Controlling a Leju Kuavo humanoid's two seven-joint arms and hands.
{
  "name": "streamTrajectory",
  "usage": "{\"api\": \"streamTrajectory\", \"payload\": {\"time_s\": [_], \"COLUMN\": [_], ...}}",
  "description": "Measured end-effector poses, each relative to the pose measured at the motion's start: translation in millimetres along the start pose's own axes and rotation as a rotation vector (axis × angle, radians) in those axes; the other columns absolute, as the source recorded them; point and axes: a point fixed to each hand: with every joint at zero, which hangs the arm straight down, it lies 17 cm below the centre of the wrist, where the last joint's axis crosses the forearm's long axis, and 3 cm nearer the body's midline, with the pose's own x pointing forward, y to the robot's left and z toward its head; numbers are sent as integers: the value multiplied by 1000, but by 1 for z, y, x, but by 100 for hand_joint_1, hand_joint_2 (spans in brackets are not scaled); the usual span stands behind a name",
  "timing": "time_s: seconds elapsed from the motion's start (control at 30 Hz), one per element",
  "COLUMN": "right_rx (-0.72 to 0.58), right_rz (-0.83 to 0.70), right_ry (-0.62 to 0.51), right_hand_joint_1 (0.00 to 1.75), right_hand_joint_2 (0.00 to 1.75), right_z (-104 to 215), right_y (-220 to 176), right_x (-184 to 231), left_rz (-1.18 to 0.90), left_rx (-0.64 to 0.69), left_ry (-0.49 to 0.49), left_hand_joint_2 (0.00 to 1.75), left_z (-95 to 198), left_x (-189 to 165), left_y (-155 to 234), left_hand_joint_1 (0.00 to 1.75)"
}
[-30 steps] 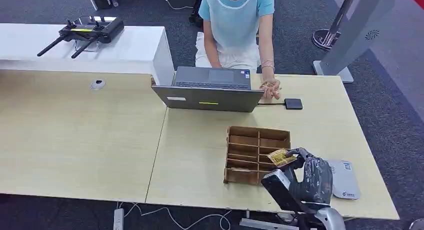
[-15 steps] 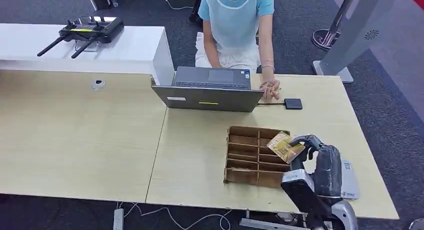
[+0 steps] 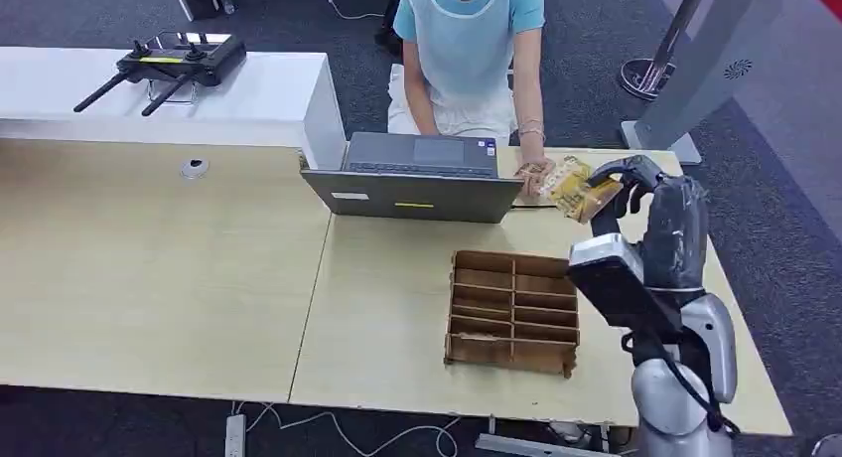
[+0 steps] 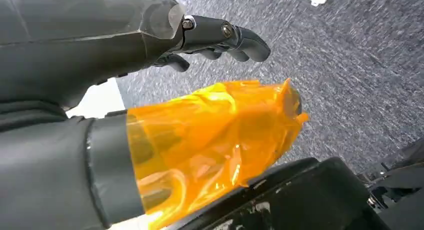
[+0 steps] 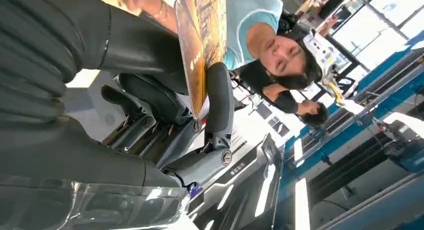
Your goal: Pass the card to the sensor for recognition and then transmit it.
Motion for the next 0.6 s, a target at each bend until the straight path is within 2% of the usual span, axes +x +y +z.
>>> {"api": "streamTrajectory", "payload": {"time_s": [0.1,0.23,0.47,0.6], "right_rx": [-24,-31,20,44], "right_rz": [21,45,166,191], "right_ry": [2,19,202,259], "right_hand_joint_1": [175,175,175,175], "right_hand_joint_2": [175,175,175,175], "right_z": [-36,-58,-128,-150], "right_y": [-13,-19,-20,-19], "right_x": [-2,-7,-59,-79], "left_rz": [-9,-19,-69,-81], "left_rx": [4,7,7,4], "left_ry": [-5,-7,-21,-22], "left_hand_joint_2": [0,0,0,0], "left_z": [-1,-1,-2,-2], "left_x": [2,1,2,1], "left_y": [3,5,7,7], "left_hand_joint_1": [0,0,0,0]}}
